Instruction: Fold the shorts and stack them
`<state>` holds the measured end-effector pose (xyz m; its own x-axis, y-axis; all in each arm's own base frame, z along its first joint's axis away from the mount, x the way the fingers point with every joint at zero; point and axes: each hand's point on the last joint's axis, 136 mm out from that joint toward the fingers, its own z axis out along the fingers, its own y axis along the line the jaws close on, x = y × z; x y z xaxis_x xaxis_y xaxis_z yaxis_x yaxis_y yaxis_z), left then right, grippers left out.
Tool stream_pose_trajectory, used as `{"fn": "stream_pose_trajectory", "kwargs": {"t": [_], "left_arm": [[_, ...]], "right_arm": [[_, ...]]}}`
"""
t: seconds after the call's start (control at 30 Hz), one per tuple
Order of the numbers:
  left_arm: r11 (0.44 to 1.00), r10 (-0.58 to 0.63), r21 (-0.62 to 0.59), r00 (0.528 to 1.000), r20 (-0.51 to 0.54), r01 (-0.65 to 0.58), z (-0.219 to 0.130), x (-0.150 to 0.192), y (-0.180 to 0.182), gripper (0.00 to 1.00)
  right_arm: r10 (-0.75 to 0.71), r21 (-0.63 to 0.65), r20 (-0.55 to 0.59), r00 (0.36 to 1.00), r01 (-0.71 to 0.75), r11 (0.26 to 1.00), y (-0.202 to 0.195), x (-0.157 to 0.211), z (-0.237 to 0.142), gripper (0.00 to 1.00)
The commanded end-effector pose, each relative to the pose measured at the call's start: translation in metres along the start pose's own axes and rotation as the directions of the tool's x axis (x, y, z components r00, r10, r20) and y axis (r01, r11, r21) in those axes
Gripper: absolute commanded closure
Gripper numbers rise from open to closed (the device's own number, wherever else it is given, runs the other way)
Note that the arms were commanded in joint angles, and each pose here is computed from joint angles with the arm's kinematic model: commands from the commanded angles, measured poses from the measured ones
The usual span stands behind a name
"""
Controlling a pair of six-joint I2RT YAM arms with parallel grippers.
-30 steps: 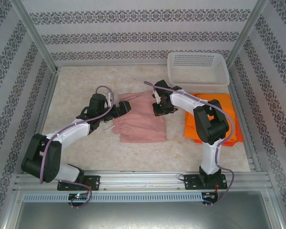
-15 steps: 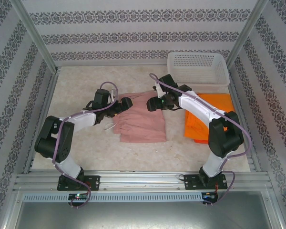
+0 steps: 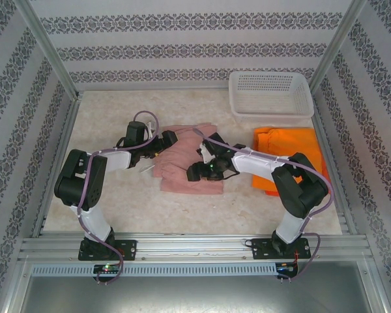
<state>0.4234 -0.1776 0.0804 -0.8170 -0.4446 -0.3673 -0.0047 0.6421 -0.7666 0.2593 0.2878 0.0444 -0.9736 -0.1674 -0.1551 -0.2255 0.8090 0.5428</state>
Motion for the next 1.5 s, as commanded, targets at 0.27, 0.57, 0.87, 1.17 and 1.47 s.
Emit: {"fn": "stream_pose_trajectory", "kwargs": {"t": [0.27, 0.57, 0.87, 1.17, 1.47], "left_arm": [[0.996, -0.032, -0.089, 0.999, -0.022, 0.03, 0.002, 0.008, 0.041, 0.0], [1.0, 0.014, 0.007, 1.0, 0.021, -0.014, -0.026, -0.007, -0.003, 0.0], [0.995, 0.055, 0.083, 0.998, 0.033, -0.058, -0.063, 0.0, -0.057, 0.0], [0.999, -0.002, 0.052, 0.998, -0.057, 0.005, -0.038, 0.05, -0.026, 0.0], [0.999, -0.041, -0.031, 0.994, -0.104, 0.038, -0.027, 0.082, 0.016, 0.0]], "right_arm": [[0.003, -0.031, -0.073, 0.997, -0.006, 1.0, 0.008, 0.054, 0.009, 0.23], [-0.106, -0.117, 0.079, 0.991, 0.115, 0.986, 0.04, 0.024, -0.041, 0.21], [-0.065, 0.029, 0.32, 0.945, 0.059, 0.998, -0.016, -0.057, -0.101, 0.16], [0.107, -0.039, 0.289, 0.951, -0.1, 0.994, -0.07, -0.086, -0.092, 0.18], [0.17, -0.101, 0.211, 0.963, -0.152, 0.983, -0.08, -0.091, -0.061, 0.19]]}}
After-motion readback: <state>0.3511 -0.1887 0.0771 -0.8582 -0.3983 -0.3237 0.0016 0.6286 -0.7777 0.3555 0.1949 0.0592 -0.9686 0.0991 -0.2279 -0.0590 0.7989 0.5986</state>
